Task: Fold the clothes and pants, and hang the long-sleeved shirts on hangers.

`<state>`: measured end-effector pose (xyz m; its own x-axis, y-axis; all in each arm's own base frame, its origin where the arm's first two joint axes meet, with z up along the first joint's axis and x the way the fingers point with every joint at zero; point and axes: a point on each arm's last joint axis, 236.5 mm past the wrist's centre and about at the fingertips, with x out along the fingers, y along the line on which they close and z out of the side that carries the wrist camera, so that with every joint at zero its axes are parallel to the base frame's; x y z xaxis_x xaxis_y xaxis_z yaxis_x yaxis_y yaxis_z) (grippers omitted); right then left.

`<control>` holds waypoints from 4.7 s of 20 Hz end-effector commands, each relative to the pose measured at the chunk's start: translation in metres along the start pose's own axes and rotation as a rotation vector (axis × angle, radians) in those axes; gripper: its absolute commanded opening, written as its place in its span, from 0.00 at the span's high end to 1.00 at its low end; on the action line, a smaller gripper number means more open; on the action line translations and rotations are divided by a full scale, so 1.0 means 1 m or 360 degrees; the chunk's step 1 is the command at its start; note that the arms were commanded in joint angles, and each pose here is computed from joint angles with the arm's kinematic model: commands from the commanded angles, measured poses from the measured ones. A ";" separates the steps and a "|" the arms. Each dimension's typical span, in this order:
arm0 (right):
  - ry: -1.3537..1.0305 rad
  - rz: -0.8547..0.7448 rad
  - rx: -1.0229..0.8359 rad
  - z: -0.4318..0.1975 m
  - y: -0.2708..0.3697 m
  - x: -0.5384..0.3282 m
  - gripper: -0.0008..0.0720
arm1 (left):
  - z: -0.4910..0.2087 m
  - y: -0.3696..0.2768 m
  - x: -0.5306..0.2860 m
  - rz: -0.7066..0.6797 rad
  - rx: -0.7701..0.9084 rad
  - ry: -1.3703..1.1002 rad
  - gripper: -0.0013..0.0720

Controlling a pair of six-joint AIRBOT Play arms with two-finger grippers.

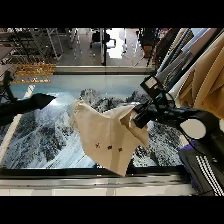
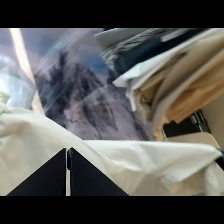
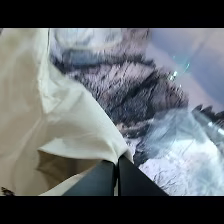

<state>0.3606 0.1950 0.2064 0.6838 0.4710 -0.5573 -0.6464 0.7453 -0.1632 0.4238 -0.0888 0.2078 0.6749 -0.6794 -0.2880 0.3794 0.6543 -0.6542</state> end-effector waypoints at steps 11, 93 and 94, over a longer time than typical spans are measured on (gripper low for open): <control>0.0273 -0.0254 0.0303 -0.045 -0.063 -0.031 0.64 | -0.096 -0.021 -0.019 -0.0014 0.0043 0.0466 0.74; 0.1140 0.0460 0.1880 -0.303 0.010 0.024 0.27 | -0.248 0.129 0.014 0.0379 -0.0865 0.0830 0.24; 0.1114 0.0496 0.1931 -0.309 0.022 0.024 0.27 | -0.247 0.135 0.015 0.0407 -0.0902 0.0803 0.24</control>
<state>0.3023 0.0605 -0.0470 0.0316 0.5304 -0.8471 0.1332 0.8378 0.5295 0.3224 -0.1127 -0.0515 0.2362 -0.7062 -0.6674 -0.1452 0.6535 -0.7429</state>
